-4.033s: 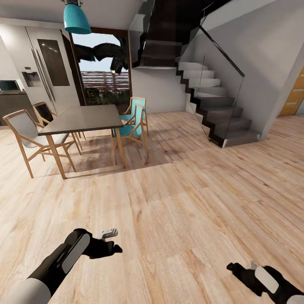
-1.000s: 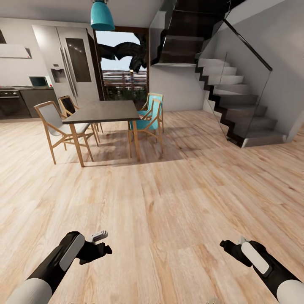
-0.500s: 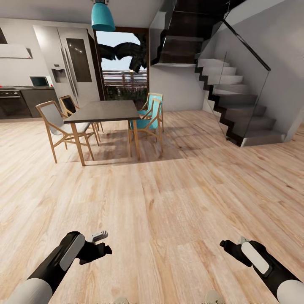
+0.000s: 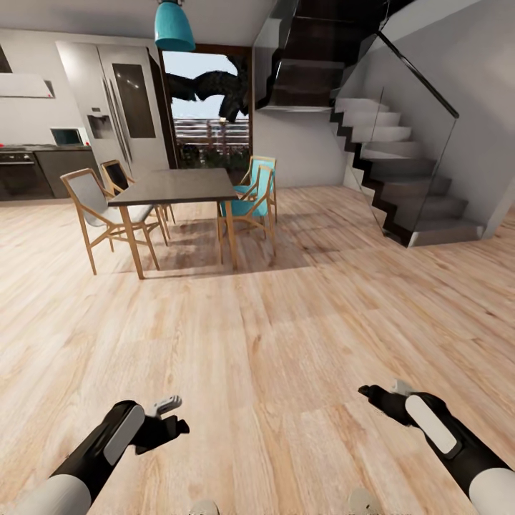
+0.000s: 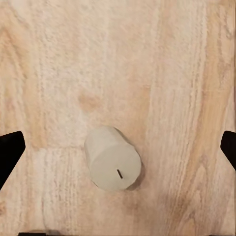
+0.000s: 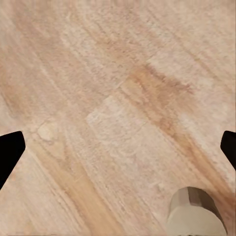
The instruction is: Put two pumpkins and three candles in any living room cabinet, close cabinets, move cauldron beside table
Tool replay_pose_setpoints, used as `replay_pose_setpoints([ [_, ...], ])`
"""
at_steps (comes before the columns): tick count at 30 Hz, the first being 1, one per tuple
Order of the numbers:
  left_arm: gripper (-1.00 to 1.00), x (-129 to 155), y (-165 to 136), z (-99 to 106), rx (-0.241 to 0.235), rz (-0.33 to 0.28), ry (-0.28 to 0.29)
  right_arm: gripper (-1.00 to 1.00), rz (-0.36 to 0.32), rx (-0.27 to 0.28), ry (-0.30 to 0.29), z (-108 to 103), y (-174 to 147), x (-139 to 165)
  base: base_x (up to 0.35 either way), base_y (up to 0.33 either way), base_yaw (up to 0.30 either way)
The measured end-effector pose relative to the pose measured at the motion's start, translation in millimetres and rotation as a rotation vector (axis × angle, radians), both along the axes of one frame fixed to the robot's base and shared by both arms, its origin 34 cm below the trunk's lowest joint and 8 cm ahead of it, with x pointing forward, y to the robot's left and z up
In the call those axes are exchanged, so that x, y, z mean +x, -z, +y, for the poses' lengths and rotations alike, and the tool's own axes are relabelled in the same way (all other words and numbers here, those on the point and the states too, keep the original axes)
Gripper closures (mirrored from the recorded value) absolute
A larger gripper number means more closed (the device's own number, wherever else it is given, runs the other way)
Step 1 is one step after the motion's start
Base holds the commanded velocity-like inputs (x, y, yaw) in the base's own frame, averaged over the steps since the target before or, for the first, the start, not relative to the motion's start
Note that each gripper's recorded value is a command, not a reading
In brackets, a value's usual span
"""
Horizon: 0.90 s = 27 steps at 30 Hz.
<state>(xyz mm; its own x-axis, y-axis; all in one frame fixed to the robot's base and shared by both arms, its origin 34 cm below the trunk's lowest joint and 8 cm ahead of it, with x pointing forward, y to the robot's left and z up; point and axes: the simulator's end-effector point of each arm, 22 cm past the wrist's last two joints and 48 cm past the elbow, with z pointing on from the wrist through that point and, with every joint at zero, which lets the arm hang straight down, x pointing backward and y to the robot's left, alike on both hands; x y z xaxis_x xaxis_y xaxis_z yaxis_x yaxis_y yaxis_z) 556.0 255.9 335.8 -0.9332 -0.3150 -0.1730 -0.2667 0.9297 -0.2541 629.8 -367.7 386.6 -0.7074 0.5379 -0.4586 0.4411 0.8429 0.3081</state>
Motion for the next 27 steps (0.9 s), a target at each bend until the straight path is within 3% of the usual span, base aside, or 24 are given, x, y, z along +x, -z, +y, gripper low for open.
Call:
replay_pose_setpoints([
  [6, -1.00, -0.1, 14.1, -12.4, -0.011, -0.018, -0.002, -1.00, -0.003, 0.036, -0.057, 18.5, 0.9, 1.5, 0.000, 0.000, 0.000],
  [22, -1.00, -11.7, 48.5, -13.5, -0.001, 0.009, 0.004, -1.00, 0.025, 0.052, -0.067, 23.1, 36.2, -8.6, 0.000, 0.000, 0.000],
  [25, -1.00, -13.3, 53.4, -14.2, -0.004, 0.018, 0.004, -1.00, 0.026, 0.091, -0.097, 34.1, 39.8, -8.9, 0.000, 0.000, 0.000],
  [27, -1.00, -14.8, 57.2, -13.9, -0.003, 0.025, 0.003, -1.00, -0.001, 0.146, -0.130, 48.0, 38.6, -5.6, 0.000, 0.000, 0.000],
])
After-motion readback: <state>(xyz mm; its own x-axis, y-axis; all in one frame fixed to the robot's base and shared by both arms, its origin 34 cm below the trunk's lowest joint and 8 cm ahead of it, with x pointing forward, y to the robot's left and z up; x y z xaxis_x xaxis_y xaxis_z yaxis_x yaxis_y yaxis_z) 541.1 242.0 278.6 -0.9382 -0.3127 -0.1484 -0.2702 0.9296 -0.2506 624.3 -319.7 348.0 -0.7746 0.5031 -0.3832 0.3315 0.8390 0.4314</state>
